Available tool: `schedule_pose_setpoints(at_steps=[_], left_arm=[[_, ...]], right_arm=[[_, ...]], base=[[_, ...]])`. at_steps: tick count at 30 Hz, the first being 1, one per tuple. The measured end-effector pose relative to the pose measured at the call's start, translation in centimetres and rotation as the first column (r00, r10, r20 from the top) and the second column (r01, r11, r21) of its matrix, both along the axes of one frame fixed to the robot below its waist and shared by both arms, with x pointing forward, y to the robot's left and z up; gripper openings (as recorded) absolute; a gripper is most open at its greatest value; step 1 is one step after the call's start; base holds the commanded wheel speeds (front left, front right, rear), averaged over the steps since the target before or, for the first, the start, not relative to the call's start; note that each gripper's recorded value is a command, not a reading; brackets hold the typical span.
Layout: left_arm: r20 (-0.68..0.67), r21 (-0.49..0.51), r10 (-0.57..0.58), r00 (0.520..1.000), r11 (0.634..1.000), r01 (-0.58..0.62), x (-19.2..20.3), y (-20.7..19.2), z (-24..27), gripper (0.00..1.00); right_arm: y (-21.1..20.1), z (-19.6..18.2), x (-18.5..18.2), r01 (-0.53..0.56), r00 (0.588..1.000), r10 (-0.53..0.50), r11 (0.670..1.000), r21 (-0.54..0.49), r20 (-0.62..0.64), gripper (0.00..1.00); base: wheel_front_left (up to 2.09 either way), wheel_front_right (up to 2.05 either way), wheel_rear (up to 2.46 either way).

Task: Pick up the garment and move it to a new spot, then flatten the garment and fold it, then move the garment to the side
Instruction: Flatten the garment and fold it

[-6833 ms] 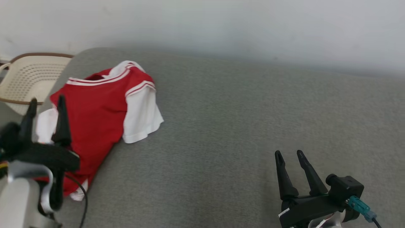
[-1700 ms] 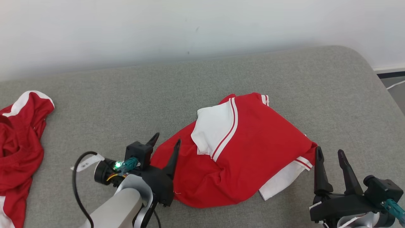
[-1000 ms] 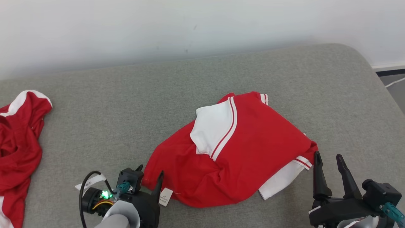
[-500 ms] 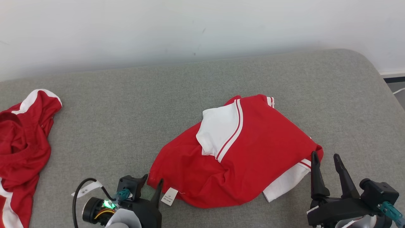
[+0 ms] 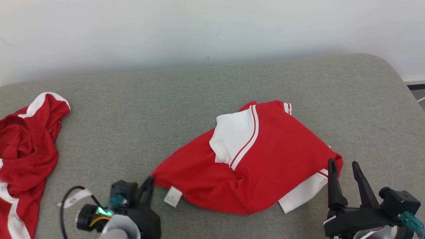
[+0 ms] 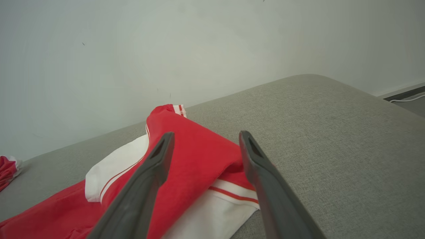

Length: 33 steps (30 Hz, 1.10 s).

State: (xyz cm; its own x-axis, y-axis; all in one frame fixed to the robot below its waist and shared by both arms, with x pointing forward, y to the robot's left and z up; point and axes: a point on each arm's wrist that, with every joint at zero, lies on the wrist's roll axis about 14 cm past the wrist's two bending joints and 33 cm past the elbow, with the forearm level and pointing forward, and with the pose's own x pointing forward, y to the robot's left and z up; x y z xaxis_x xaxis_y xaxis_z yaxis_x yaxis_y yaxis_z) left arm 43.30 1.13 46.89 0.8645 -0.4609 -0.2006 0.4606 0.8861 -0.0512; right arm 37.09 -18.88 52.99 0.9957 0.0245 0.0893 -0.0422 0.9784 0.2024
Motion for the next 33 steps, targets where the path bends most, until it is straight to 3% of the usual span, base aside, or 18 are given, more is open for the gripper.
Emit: schedule_pose_setpoints(at_steps=[7,11,24,25,26,27,33], left_arm=[[0.123,-0.043,0.139,0.983,0.99,-0.135,2.0,4.8,4.1,0.0],[0.146,-0.054,0.199,0.969,0.98,-0.193,0.7,7.4,4.8,0.0],[-0.014,-0.116,0.331,0.944,0.937,-0.33,-5.7,10.2,1.0,0.0],[-0.021,-0.122,0.33,0.944,0.936,-0.33,-5.9,10.1,0.9,0.23],[-0.021,-0.125,0.334,0.942,0.934,-0.334,-5.9,10.0,0.9,0.68],[-0.012,-0.128,0.34,0.94,0.932,-0.339,-5.9,10.1,1.2,1.0],[0.1,-0.197,0.391,0.915,0.909,-0.367,-4.9,10.8,4.7,1.0]], right_arm=[[0.9,0.1,0.3,-0.029,1.0,0.029,1.0,0.0,0.001,1.0],[1.8,-0.1,0.4,-0.055,0.998,0.055,0.998,0.003,-0.004,1.0],[4.0,-0.2,1.0,-0.123,0.992,0.123,0.992,0.003,-0.013,1.0],[4.1,-0.2,1.0,-0.126,0.992,0.126,0.992,0.003,-0.014,1.0],[4.2,-0.1,1.0,-0.129,0.992,0.129,0.992,0.002,-0.012,1.0],[4.3,0.0,1.0,-0.131,0.991,0.131,0.991,0.002,-0.01,1.0],[4.5,0.1,1.0,-0.138,0.99,0.138,0.99,0.002,-0.008,1.0]], base=[[0.0,0.0,0.0],[0.0,0.0,0.0],[0.0,0.0,0.0],[0.0,0.0,0.0],[0.0,0.0,0.0],[0.0,0.0,0.0],[0.0,0.0,0.0]])
